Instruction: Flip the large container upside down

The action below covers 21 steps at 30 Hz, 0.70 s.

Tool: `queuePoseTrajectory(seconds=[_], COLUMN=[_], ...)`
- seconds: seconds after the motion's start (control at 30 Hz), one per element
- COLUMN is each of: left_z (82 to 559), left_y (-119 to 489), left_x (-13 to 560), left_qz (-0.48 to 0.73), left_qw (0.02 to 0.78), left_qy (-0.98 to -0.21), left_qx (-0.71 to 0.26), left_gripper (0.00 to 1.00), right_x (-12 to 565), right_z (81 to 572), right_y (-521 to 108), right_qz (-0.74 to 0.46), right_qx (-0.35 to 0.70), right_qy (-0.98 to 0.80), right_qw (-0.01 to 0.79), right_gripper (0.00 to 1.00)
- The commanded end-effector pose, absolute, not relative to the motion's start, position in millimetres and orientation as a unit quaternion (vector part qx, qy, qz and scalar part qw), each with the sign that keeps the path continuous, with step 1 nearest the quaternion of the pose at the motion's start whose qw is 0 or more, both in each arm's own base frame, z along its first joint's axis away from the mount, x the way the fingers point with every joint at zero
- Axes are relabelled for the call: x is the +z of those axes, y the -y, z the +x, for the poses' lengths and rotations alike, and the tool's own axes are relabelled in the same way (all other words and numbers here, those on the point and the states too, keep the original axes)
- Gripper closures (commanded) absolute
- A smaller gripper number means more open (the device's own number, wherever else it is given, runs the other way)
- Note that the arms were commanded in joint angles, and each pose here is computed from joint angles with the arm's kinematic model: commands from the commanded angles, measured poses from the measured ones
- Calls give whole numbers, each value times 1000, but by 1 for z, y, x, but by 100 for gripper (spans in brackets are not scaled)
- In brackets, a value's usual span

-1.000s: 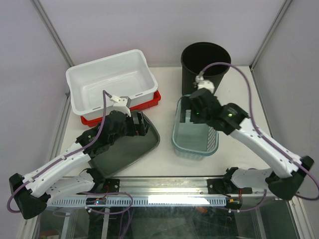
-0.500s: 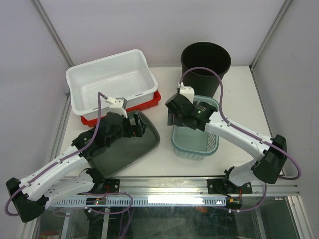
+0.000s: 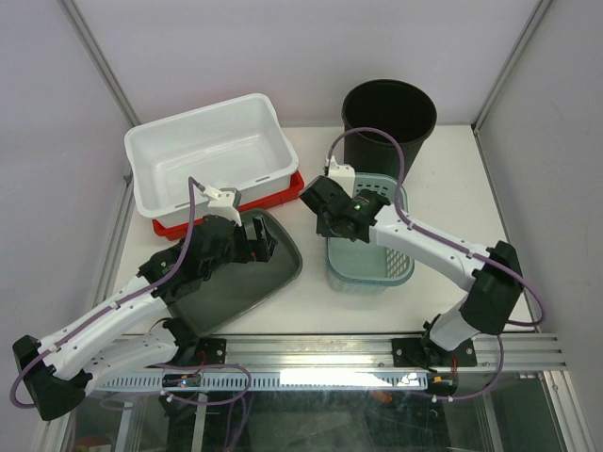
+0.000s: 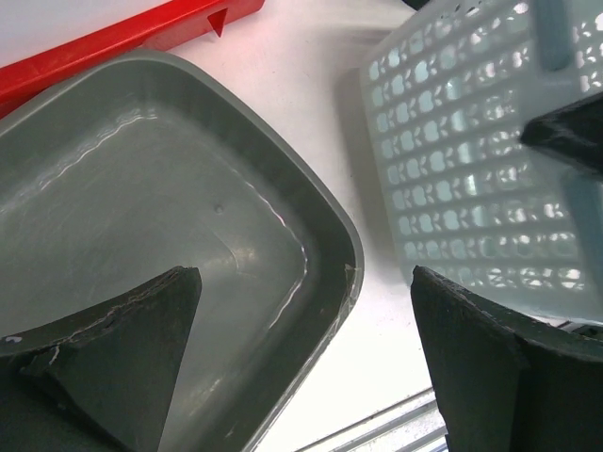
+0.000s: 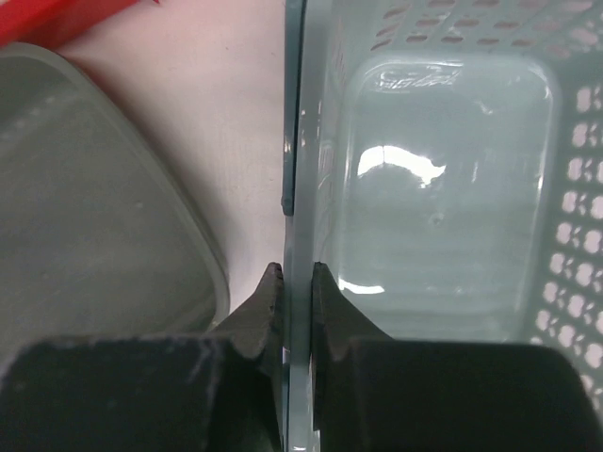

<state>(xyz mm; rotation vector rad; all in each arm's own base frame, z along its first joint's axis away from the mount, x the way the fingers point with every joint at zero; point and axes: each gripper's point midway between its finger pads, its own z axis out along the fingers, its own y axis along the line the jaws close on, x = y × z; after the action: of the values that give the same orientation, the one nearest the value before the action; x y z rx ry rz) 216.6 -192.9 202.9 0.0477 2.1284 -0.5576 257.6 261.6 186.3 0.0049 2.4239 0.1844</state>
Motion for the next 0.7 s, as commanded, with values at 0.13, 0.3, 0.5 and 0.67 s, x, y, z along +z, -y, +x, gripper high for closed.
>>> queuePoseTrajectory(seconds=[0.13, 0.3, 0.5, 0.67], left_z=[215, 214, 211, 210], left_y=[209, 217, 227, 226], left_x=[214, 223, 233, 241], left_qz=[40, 48, 61, 60], left_qw=[449, 450, 447, 455], left_qy=[-855, -848, -840, -833], left_qx=[-255, -276, -302, -308], left_gripper=[1, 1, 1, 1], right_x=[311, 321, 289, 278], right_z=[233, 228, 240, 240], right_y=[-273, -257, -230, -209], right_qz=[-15, -17, 22, 45], right_qx=[339, 429, 499, 550], right_qy=[-836, -803, -788, -764], right_qw=[431, 414, 360, 334], right_gripper=[100, 100, 100, 100])
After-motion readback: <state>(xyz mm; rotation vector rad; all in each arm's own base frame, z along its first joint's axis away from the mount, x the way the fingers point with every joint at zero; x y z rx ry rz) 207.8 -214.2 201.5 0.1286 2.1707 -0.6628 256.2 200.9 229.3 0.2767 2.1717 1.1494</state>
